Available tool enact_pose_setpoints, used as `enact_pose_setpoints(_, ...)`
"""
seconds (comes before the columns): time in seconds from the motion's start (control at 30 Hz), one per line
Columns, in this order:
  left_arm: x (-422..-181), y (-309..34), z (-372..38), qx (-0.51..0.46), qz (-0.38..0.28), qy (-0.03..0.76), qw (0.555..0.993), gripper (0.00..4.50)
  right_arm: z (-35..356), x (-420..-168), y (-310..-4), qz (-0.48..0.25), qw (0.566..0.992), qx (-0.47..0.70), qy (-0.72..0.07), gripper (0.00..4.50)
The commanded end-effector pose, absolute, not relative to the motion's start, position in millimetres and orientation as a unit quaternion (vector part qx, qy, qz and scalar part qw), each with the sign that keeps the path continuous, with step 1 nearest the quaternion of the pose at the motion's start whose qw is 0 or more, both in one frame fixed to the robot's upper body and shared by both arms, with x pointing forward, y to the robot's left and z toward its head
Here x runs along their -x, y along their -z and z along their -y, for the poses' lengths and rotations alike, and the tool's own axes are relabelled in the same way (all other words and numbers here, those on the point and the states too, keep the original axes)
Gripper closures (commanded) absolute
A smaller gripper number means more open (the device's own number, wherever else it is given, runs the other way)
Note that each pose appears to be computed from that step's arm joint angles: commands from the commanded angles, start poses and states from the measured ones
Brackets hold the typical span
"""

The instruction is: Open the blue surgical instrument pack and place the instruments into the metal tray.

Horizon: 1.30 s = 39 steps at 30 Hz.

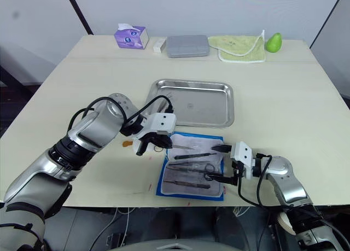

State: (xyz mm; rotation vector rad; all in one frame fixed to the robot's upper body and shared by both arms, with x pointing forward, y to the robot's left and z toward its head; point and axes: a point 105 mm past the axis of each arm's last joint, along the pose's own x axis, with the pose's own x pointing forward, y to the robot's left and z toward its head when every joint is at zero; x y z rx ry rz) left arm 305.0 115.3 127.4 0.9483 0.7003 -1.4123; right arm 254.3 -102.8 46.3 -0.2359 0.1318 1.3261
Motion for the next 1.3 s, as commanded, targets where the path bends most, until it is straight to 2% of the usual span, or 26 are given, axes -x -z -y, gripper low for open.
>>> enact_pose_setpoints(0.03,-301.7,-148.8,-129.4,-0.413,-0.286,0.603,0.62,4.47,107.7,-232.7,4.0,-0.173,0.757,0.102,-0.621,0.0)
enact_pose_setpoints(0.27,-293.5,-168.2,-153.3,-0.385,-0.269,0.59,0.657,4.47,111.7,-233.2,2.9,-0.173,0.758,0.103,-0.621,0.0)
enact_pose_setpoints(0.5,-299.1,-197.1,-149.0,-0.235,-0.213,0.54,0.779,4.47,117.1,-235.3,-1.2,-0.168,0.756,0.103,-0.624,0.0)
enact_pose_setpoints(0.67,-321.0,-202.7,-141.5,-0.159,-0.181,0.438,0.866,4.47,120.6,-235.7,-3.6,-0.165,0.751,0.105,-0.63,0.0)
enact_pose_setpoints(0.83,-341.9,-198.3,-136.2,-0.124,-0.195,0.334,0.914,4.47,122.4,-237.3,-5.0,-0.161,0.75,0.105,-0.633,0.0)
enact_pose_setpoints(0.93,-350.1,-195.7,-126.9,-0.105,-0.204,0.306,0.924,4.47,122.6,-237.9,-5.7,-0.157,0.75,0.104,-0.635,0.0)
enact_pose_setpoints(1.03,-373.6,-192.2,-115.0,-0.074,-0.205,0.235,0.947,4.47,122.0,-240.3,-6.0,-0.152,0.75,0.106,-0.635,0.0)
enact_pose_setpoints(1.13,-386.3,-181.5,-114.3,-0.06,-0.227,0.181,0.955,4.47,121.7,-241.4,-6.1,-0.15,0.75,0.107,-0.636,0.0)
enact_pose_setpoints(1.3,-398.3,-167.4,-107.0,-0.067,-0.235,0.146,0.959,4.47,123.7,-241.6,-7.2,-0.149,0.75,0.11,-0.635,0.0)
